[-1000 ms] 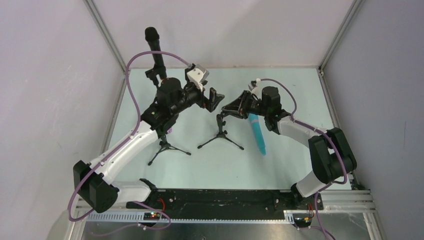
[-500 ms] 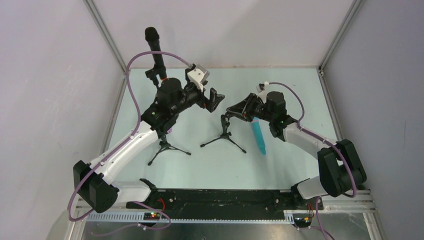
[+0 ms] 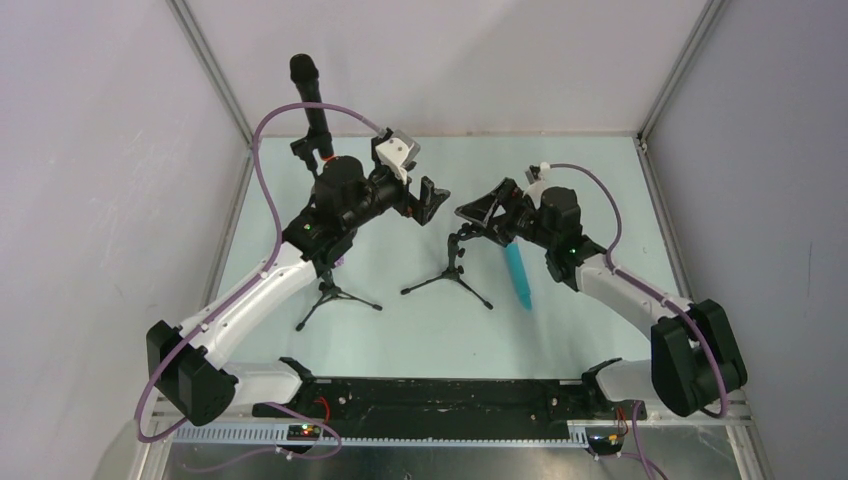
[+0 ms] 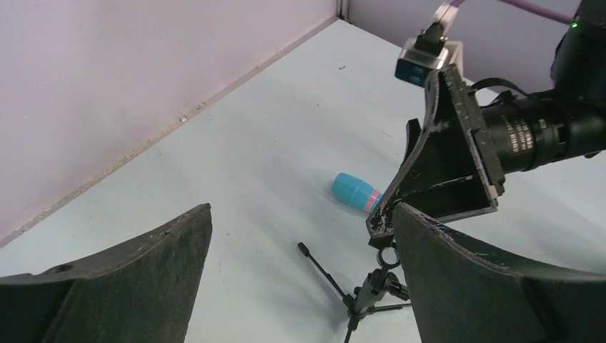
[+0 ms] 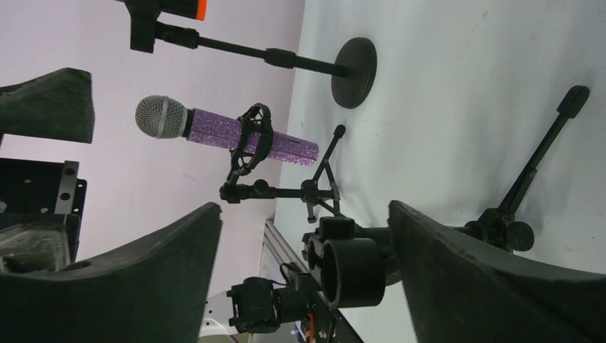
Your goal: Attach the microphones to the stand
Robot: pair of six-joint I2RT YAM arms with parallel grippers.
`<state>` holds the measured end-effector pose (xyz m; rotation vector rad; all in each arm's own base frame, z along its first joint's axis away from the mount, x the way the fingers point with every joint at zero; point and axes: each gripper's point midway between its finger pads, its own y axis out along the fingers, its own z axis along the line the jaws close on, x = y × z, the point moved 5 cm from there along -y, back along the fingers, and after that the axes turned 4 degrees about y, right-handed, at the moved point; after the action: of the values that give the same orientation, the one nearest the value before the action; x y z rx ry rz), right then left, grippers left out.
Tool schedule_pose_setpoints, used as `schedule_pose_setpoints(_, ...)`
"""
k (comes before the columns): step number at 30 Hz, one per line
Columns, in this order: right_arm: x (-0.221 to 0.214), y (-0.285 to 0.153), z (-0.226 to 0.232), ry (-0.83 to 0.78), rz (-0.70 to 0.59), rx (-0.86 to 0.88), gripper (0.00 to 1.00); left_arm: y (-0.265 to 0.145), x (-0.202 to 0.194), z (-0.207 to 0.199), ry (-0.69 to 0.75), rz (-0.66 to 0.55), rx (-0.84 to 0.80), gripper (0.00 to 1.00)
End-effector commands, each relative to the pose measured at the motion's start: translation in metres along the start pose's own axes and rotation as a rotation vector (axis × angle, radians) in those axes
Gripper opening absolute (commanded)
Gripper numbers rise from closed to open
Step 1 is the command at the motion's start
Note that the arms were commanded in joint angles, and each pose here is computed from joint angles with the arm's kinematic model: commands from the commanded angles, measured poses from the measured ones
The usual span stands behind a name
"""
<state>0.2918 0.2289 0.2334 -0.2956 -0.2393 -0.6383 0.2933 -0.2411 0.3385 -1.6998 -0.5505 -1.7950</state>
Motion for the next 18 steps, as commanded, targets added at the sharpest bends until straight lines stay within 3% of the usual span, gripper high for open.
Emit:
schedule_pose_setpoints(1, 0.008, -0.011, 0.009, -0.067, -0.076, -0.008, 0.96, -0.005, 0.01, -0.001, 0.033, -0.041, 0.009, 1.0)
schedule_pose_setpoints(9, 0.01, -0.016, 0.001, -0.076, -0.082, -0.061, 0.98, -0.005, 0.011, -0.001, 0.04, -0.042, 0.008, 1.0)
schedule_pose_setpoints(16, 0.004, -0.021, -0.015, -0.065, -0.063, -0.147, 0.86, -0.006, 0.011, -0.002, 0.044, -0.042, 0.007, 1.0)
schedule_pose_setpoints(17, 0.003, -0.022, -0.015, -0.067, -0.061, -0.143, 0.83, -0.006, 0.011, -0.002, 0.045, -0.042, 0.007, 1.0)
schedule_pose_setpoints(18, 0.004, -0.023, -0.016, -0.065, -0.063, -0.137, 0.73, -0.006, 0.011, -0.002, 0.046, -0.043, 0.007, 1.0)
